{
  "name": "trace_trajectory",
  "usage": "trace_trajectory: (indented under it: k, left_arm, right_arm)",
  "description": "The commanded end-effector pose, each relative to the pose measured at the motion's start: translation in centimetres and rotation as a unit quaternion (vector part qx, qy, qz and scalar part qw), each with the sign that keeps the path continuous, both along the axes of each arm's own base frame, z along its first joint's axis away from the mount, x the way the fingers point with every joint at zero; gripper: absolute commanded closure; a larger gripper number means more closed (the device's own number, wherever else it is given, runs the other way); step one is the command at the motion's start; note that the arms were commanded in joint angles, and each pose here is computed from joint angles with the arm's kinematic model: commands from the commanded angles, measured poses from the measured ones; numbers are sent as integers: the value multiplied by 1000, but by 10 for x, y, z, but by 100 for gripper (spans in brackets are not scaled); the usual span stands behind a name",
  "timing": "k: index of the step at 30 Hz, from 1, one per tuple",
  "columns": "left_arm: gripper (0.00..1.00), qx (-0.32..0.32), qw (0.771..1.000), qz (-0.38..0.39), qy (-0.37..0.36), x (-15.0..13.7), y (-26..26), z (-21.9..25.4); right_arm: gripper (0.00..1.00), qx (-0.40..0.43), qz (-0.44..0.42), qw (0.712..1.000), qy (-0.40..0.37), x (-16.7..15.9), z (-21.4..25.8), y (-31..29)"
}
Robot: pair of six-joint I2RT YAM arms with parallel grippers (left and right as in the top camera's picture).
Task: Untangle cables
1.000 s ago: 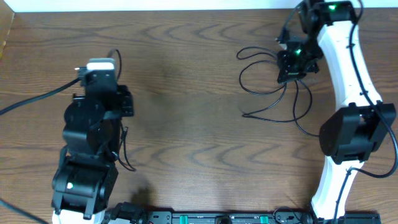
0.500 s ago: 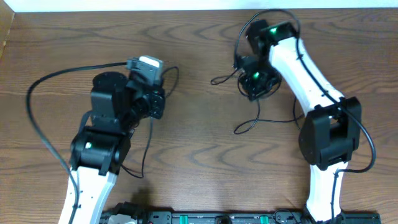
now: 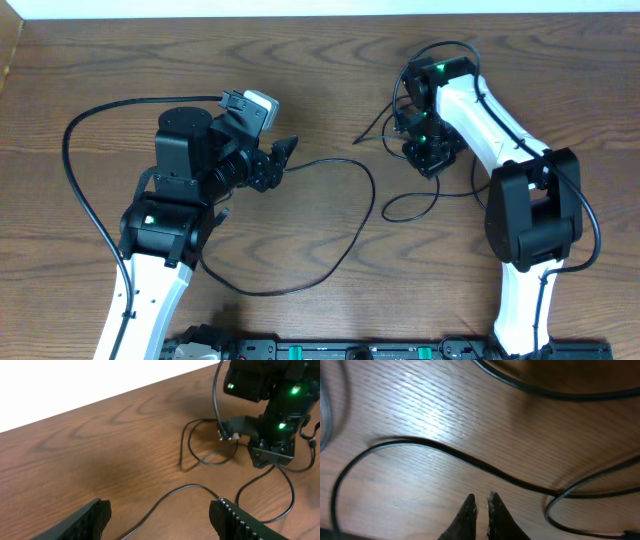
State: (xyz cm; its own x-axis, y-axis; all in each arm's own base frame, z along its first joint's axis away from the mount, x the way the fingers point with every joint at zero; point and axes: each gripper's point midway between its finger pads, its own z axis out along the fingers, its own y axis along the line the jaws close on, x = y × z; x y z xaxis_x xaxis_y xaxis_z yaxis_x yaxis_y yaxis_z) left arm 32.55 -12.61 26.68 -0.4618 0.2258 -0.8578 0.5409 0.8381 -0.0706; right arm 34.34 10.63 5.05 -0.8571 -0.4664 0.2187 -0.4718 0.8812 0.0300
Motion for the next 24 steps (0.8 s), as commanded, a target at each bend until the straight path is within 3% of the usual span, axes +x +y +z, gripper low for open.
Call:
trace_trajectory:
  k: [1, 4, 7, 12, 17, 20, 24]
  left_arm:
    - [31, 7, 1000, 6, 1, -1, 4, 0]
    - [31, 12, 1000, 6, 22, -7, 5, -8]
    - [31, 20, 998, 9, 51, -14, 8, -20]
    - [30, 52, 994, 39, 89, -22, 23, -38]
    - [30, 56, 992, 39, 104, -28, 24, -43]
    - [30, 57, 991, 38, 112, -30, 24, -46]
    - [30, 58, 991, 38, 116, -32, 25, -47]
  right_arm:
    - [93, -46, -25, 998, -16, 5, -1, -17]
    - [97, -120, -88, 986, -72, 22, 1, -38]
    - [98, -142, -136, 974, -112, 37, 2, -49]
    - [78, -89, -209, 961, -159, 67, -3, -48]
    - [34, -21, -243, 953, -179, 89, -6, -38]
    - [25, -12, -257, 946, -197, 98, -7, -38]
    - [24, 16, -260, 945, -199, 104, -8, -28]
